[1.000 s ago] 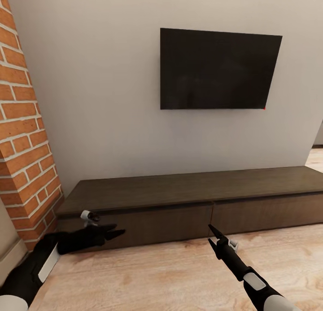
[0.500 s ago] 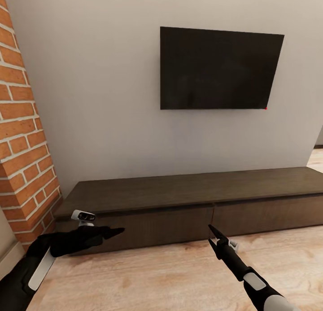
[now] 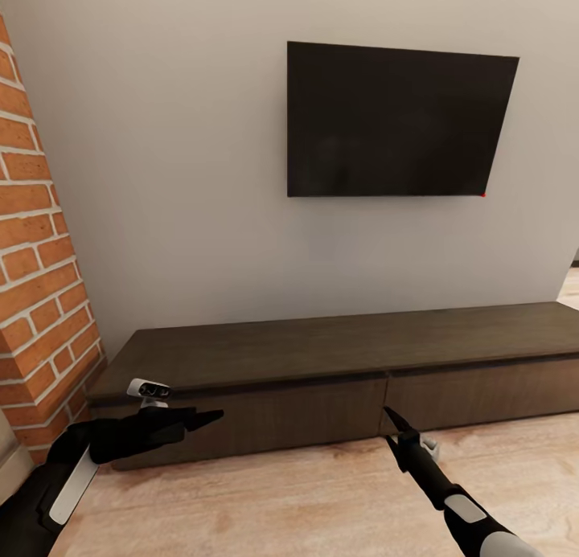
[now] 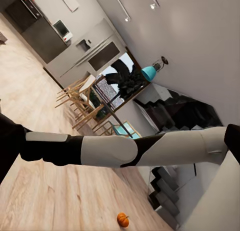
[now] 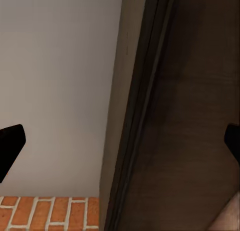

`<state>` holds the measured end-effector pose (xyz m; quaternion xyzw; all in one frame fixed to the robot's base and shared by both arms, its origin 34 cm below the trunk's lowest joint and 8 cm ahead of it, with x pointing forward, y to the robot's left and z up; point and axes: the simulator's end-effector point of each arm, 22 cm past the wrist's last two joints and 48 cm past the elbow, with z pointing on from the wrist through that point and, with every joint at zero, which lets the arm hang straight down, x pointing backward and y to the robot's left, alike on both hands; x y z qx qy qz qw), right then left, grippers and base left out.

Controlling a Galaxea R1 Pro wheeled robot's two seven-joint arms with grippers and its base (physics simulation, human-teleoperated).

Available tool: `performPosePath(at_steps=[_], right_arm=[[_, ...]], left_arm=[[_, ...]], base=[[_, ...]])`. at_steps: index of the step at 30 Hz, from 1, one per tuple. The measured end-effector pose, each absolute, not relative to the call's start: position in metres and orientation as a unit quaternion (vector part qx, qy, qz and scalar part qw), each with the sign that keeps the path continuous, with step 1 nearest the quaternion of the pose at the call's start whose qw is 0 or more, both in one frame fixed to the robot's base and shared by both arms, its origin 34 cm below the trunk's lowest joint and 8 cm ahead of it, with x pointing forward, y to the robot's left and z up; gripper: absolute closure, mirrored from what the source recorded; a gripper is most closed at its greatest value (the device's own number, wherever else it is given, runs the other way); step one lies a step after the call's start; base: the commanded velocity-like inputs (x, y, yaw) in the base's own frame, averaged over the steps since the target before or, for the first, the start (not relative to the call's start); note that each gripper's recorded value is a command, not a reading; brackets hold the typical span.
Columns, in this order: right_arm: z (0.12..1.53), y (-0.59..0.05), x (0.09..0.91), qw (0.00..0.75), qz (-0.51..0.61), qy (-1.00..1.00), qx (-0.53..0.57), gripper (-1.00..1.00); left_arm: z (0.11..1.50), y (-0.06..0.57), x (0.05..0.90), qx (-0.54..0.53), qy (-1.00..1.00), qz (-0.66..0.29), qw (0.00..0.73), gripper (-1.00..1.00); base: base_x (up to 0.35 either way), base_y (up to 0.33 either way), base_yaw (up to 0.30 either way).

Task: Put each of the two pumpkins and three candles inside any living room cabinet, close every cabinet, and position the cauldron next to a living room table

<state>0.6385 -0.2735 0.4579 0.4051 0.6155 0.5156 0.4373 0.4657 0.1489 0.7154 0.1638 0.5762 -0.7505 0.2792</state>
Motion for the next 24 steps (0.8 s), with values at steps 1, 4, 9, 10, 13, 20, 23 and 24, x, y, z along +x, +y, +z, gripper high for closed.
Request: performPosePath(at_steps=[1,4,9,10,13,20,23,24], right_arm=[[0.4567,-0.2747,0.6385,0.437,0.513,0.616,0.407,-1.00],[0.4555,-0.2764,0.6385,0.437,0.510,0.617,0.409,-1.00],[0.4544,-0.2771,0.6385,0.437,0.508,0.618,0.411,-1.00],[0.4544,-0.2770,0.6385,0.437,0.508,0.618,0.411,-1.00],[0.4545,-0.2768,0.6384,0.437,0.508,0.618,0.411,-1.00],[0.4540,-0.2762,0.6385,0.437,0.508,0.618,0.411,-1.00],[0.4539,-0.2767,0.6384,0.437,0.508,0.619,0.411,-1.00],[0.4535,-0.2771,0.6384,0.436,0.507,0.619,0.412,-1.00]], left_arm=[[0.7154,0.1491,0.4658,0.164,0.576,-0.750,0.279,-1.00],[0.7153,0.1490,0.4658,0.164,0.577,-0.750,0.279,-1.00],[0.7144,0.1487,0.4660,0.163,0.577,-0.750,0.279,-1.00],[0.7143,0.1487,0.4661,0.163,0.577,-0.750,0.279,-1.00],[0.7139,0.1484,0.4661,0.162,0.577,-0.750,0.278,-1.00],[0.7138,0.1485,0.4663,0.162,0.577,-0.751,0.278,-1.00],[0.7139,0.1484,0.4662,0.162,0.577,-0.751,0.278,-1.00],[0.7138,0.1484,0.4662,0.162,0.577,-0.751,0.278,-1.00]], base=[[0.069,0.000,0.000],[0.170,0.000,0.000],[0.131,0.000,0.000],[0.101,0.000,0.000],[0.229,0.000,0.000],[0.120,0.000,0.000],[0.150,0.000,0.000],[0.167,0.000,0.000]])
